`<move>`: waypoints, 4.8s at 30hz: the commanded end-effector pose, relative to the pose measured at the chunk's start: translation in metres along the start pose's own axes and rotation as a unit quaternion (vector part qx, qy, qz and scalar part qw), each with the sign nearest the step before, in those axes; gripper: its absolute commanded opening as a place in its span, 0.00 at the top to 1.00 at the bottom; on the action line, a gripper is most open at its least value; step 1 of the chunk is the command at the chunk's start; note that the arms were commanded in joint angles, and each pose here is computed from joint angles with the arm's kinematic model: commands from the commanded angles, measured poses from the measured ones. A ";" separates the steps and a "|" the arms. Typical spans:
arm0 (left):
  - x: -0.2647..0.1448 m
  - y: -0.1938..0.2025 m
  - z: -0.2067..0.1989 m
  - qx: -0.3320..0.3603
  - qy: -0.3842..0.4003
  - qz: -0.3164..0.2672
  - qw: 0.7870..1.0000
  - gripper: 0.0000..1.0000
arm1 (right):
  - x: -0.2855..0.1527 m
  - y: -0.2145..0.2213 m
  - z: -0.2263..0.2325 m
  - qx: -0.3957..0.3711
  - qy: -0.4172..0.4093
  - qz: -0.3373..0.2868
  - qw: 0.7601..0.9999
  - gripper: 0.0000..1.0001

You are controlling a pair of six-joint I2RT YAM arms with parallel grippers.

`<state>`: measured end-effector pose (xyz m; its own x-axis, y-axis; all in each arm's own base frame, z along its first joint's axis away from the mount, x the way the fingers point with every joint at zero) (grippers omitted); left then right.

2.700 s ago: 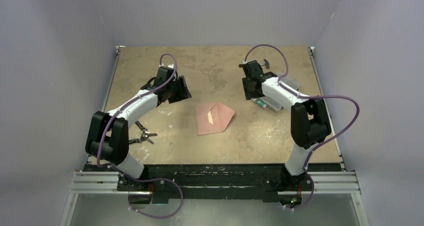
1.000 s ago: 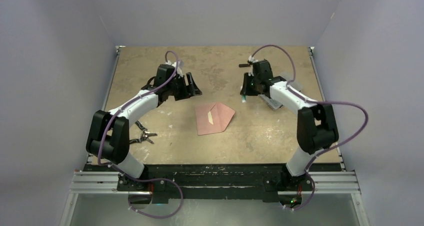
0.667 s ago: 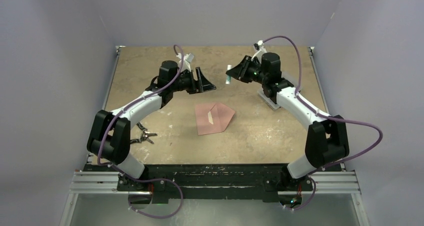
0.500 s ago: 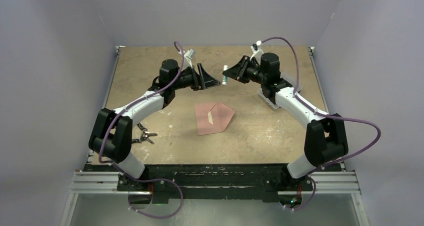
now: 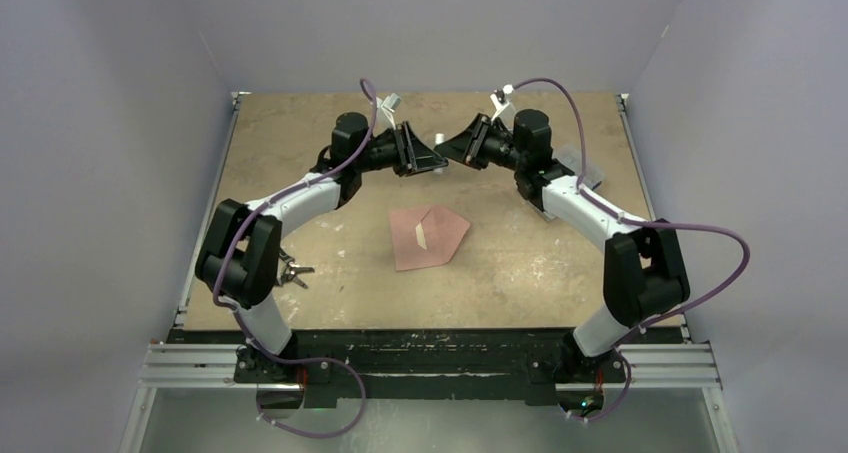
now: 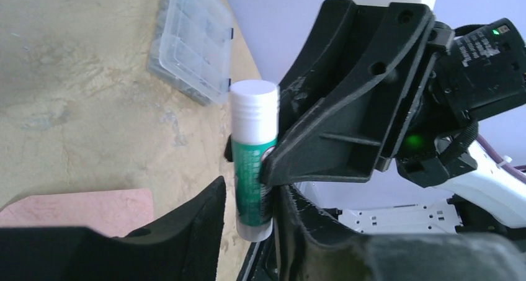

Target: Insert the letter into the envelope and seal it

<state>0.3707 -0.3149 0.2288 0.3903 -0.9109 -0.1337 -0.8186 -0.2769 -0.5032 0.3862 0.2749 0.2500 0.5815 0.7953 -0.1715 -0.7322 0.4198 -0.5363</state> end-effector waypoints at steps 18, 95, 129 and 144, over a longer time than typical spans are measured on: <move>-0.026 -0.001 -0.019 0.272 -0.014 0.075 0.959 1.00 | 0.001 0.002 -0.006 -0.077 0.077 0.093 0.990 0.54; -0.060 0.048 -0.048 0.322 0.101 0.157 0.928 1.00 | -0.042 -0.016 0.036 -0.103 -0.093 0.083 0.987 0.26; -0.039 0.015 -0.027 0.282 0.055 0.109 0.952 0.46 | -0.039 0.037 0.047 -0.059 -0.121 0.179 0.975 1.00; -0.031 0.026 -0.031 0.292 0.100 0.128 0.943 1.00 | -0.032 0.046 0.037 -0.061 -0.102 0.197 0.973 0.72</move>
<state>0.3122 -0.2977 0.2279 0.0625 -0.9721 -0.2261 -0.5698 0.1513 -0.8078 0.3313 0.2790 0.2516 0.2241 0.9481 -0.2255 -0.8350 0.0675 -0.5461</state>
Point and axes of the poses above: each gripper's point midway between its finger pads, its own x axis out along the fingers, its own z axis along the line the jaws close on, y = z × x, the point moved 1 cm from there along -x, back along the fingers
